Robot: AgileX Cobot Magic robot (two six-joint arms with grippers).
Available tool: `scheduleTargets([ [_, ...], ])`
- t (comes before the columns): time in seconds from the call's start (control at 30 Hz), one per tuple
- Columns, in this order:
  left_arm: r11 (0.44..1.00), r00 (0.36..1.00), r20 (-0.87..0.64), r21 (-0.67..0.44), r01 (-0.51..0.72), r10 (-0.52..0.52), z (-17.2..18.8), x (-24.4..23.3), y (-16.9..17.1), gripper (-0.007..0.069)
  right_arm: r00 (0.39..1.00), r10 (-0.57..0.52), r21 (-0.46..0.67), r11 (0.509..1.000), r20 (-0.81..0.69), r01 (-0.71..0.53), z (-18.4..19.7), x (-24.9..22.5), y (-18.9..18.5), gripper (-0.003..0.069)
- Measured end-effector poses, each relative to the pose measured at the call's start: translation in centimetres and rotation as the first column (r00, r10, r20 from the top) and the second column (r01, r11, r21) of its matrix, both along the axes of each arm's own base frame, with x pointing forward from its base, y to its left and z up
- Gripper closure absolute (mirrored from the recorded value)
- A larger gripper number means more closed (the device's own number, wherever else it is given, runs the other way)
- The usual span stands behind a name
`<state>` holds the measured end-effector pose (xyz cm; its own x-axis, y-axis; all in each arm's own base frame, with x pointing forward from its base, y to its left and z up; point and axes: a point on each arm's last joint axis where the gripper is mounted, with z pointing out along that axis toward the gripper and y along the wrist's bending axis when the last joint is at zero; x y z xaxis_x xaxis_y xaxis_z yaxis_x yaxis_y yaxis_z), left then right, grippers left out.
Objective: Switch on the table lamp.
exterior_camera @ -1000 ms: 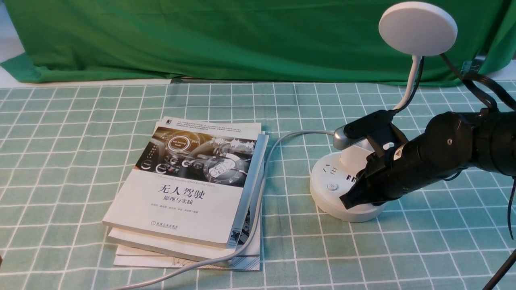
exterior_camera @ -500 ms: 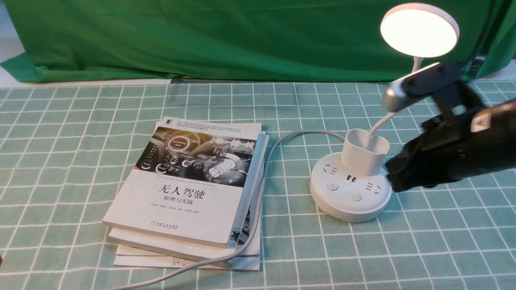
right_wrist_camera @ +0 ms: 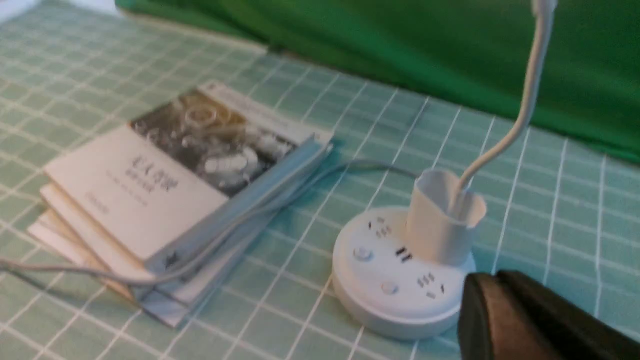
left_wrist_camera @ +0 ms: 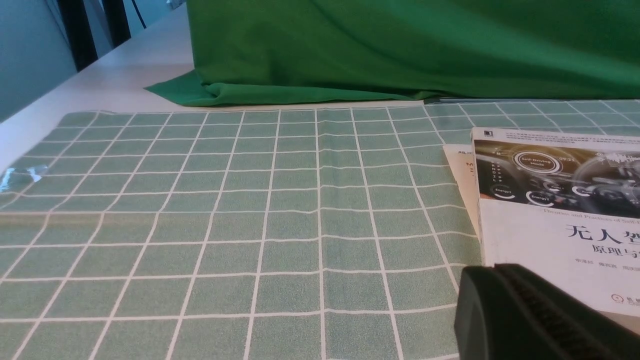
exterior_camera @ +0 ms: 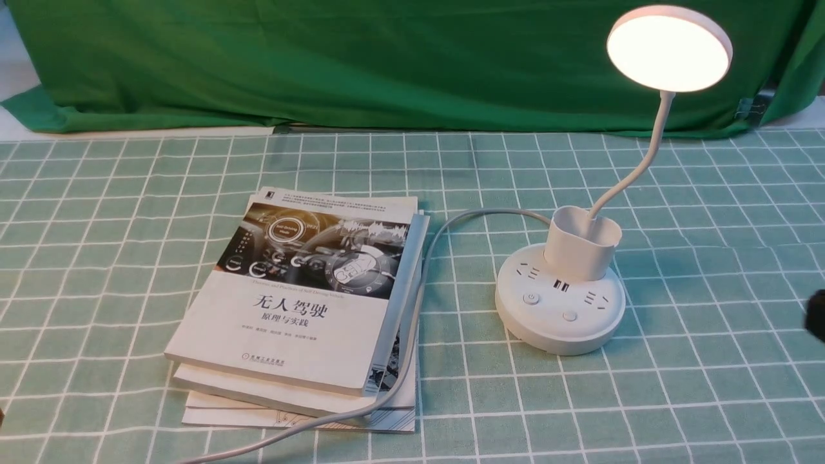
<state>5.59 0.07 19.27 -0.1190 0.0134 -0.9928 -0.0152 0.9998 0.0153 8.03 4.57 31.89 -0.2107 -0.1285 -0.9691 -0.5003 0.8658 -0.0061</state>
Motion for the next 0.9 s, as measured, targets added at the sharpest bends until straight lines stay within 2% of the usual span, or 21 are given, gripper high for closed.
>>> scheduleTargets([
  [0.3,1.0,1.0,0.0,0.0,0.0,0.0,0.0,0.0,0.0,0.0604,0.981,-0.042,0.076,0.997,0.188,0.028,-3.1,-2.9,-1.7,0.0568],
  [0.4,1.0,1.0,0.0,0.001,0.0,0.0,0.0,0.0,0.0,0.0604,0.958,-0.111,0.098,0.991,0.265,0.088,-4.5,-2.7,-2.1,0.0558],
  [0.53,1.0,1.0,0.0,0.004,0.0,0.0,0.0,0.0,0.0,0.0604,0.939,-0.22,0.147,0.971,0.263,0.186,-6.1,-2.1,-2.6,0.0549],
  [0.63,1.0,1.0,0.0,0.004,0.0,0.0,0.0,0.0,0.0,0.0604,0.892,-0.378,0.184,0.922,0.248,0.34,-8.2,-1.5,-3.6,0.054],
  [0.73,1.0,1.0,0.0,0.004,0.0,0.0,0.0,0.0,0.0,0.0604,0.856,-0.488,0.217,0.866,0.17,0.451,-10.5,-1.3,-4.3,0.0531],
  [0.8,1.0,1.0,0.0,0.004,0.0,0.0,0.0,0.0,0.0,0.0604,0.835,-0.53,0.228,0.84,0.147,0.493,-11.1,-1.4,-4.6,0.0529],
  [0.9,1.0,1.0,0.0,0.004,0.0,0.0,0.0,0.0,0.0,0.0604,0.826,-0.545,0.236,0.829,0.144,0.507,-11.4,-1.9,-4.7,0.0519],
])
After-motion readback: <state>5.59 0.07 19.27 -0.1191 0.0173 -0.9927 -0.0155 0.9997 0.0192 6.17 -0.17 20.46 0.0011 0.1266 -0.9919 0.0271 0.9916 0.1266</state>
